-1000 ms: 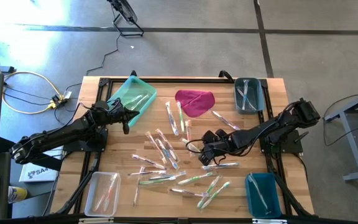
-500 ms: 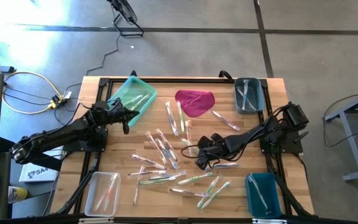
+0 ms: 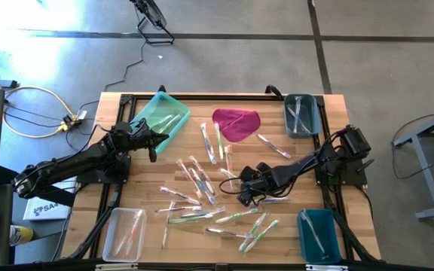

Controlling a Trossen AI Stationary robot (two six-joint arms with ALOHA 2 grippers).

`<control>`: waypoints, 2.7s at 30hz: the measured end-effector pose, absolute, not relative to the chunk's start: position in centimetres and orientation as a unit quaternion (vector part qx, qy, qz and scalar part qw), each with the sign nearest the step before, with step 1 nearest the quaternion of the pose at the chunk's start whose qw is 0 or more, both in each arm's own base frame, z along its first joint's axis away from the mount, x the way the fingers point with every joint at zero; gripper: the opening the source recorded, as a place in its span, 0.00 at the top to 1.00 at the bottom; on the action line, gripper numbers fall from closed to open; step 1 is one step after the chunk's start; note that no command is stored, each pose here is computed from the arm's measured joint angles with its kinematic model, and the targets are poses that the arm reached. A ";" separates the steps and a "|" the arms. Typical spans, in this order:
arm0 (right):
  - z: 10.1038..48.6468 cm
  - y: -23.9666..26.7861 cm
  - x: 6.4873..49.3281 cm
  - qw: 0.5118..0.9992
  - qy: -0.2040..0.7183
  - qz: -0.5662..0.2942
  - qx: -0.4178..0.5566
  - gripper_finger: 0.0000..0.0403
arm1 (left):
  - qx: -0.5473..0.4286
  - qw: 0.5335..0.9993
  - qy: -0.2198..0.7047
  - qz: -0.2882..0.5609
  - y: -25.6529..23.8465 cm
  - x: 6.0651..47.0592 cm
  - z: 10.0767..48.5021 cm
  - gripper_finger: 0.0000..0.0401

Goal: Pick & Place Toothbrushes
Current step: Put the green toothbrush to the green bin

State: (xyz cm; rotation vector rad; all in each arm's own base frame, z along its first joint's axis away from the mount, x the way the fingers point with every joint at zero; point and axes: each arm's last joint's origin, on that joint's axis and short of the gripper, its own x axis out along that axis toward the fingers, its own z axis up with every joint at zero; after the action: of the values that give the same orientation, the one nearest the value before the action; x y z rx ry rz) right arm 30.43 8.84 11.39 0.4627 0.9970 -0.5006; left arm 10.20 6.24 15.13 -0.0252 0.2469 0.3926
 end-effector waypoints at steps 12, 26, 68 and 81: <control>11.5 8.9 30.4 0.826 0.463 -0.236 0.219 0.90 | -0.012 0.973 0.122 0.196 6.3 10.2 15.1 1.00; 12.4 9.0 30.4 0.830 0.457 -0.217 0.236 0.95 | -0.012 0.973 0.122 0.196 6.3 10.2 15.1 1.00; 21.2 6.5 31.9 0.952 0.234 -0.164 0.106 0.95 | -0.065 0.976 0.090 0.187 6.2 10.3 15.5 1.00; 21.7 4.2 32.6 0.962 0.226 -0.142 0.055 0.95 | -0.060 0.998 0.028 0.017 5.4 10.7 16.9 0.78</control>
State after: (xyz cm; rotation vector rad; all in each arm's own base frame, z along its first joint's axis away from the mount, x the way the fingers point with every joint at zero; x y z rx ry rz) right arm 32.64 4.15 21.69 0.1116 0.4587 -0.2867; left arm 10.67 5.35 16.87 -0.1202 0.0563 0.0348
